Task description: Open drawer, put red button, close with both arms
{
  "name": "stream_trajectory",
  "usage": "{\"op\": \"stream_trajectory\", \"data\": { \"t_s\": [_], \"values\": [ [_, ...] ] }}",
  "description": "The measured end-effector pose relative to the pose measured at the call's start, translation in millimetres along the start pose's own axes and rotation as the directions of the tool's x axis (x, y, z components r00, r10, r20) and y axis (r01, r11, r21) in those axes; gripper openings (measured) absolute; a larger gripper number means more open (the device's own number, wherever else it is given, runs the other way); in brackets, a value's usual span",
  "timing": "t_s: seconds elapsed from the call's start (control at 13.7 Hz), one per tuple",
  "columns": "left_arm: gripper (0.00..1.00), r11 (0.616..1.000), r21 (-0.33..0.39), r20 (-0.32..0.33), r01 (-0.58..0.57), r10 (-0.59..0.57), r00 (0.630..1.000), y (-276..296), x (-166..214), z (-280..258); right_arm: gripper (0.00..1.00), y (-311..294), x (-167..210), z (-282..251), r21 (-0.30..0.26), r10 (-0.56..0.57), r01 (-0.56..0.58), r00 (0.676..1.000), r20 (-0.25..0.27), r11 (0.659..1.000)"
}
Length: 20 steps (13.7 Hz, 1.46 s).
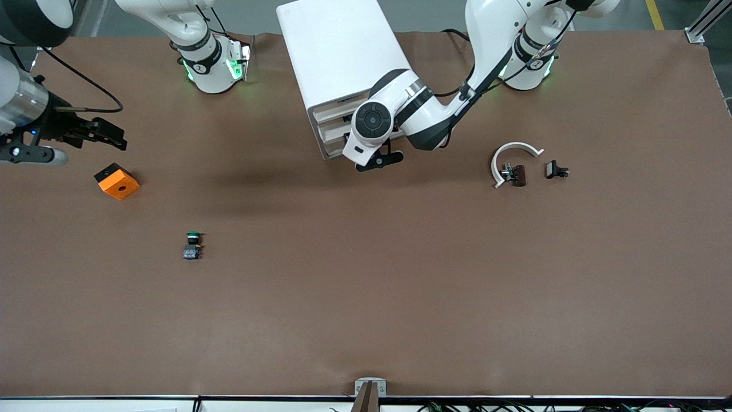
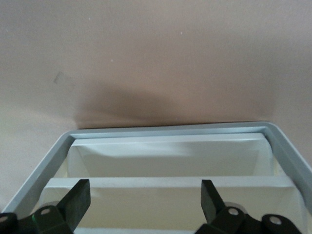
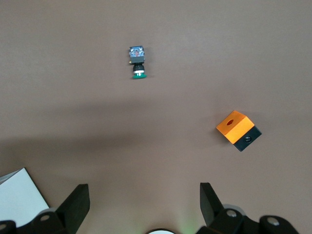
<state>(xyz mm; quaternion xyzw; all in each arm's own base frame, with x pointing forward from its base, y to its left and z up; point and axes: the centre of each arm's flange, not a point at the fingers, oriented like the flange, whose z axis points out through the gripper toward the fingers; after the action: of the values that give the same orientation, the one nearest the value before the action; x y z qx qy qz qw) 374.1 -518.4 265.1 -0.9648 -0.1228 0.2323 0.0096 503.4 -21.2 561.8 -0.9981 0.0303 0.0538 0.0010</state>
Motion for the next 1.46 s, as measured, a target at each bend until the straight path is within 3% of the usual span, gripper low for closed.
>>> {"op": "stream_trajectory", "data": {
  "t_s": [0.29, 0.51, 0.73, 1.02, 1.24, 1.46],
  "values": [
    [1.00, 0.999, -0.013, 0.045, 0.045, -0.044, 0.998, 0, -4, 3, 1.00, 32, -6, -11, 0.004, -0.036, 0.036, 0.999, -0.024, 0.999],
    [1.00, 0.991, -0.059, 0.035, 0.118, -0.116, 0.993, -4, 14, -22, 1.00, 30, -7, -36, 0.000, -0.036, 0.036, 0.997, -0.067, 0.999],
    [1.00, 0.974, -0.134, -0.088, 0.181, -0.193, 0.977, -43, 88, -92, 1.00, 11, -5, -65, -0.004, -0.003, 0.003, 0.995, -0.102, 1.000],
    [1.00, 0.935, -0.201, -0.204, 0.291, -0.330, 0.922, -151, 176, -196, 1.00, 3, 4, -80, -0.005, 0.002, -0.002, 0.992, -0.129, 1.000],
    [1.00, 0.934, -0.179, -0.290, 0.309, -0.350, 0.891, -217, 184, -253, 1.00, 3, 8, -86, -0.005, 0.004, -0.005, 0.990, -0.139, 1.000],
    [1.00, 0.959, -0.146, -0.351, 0.244, -0.281, 0.893, -276, 181, -299, 1.00, 3, 8, -87, -0.005, 0.005, -0.006, 0.990, -0.140, 1.000]
  ]
}}
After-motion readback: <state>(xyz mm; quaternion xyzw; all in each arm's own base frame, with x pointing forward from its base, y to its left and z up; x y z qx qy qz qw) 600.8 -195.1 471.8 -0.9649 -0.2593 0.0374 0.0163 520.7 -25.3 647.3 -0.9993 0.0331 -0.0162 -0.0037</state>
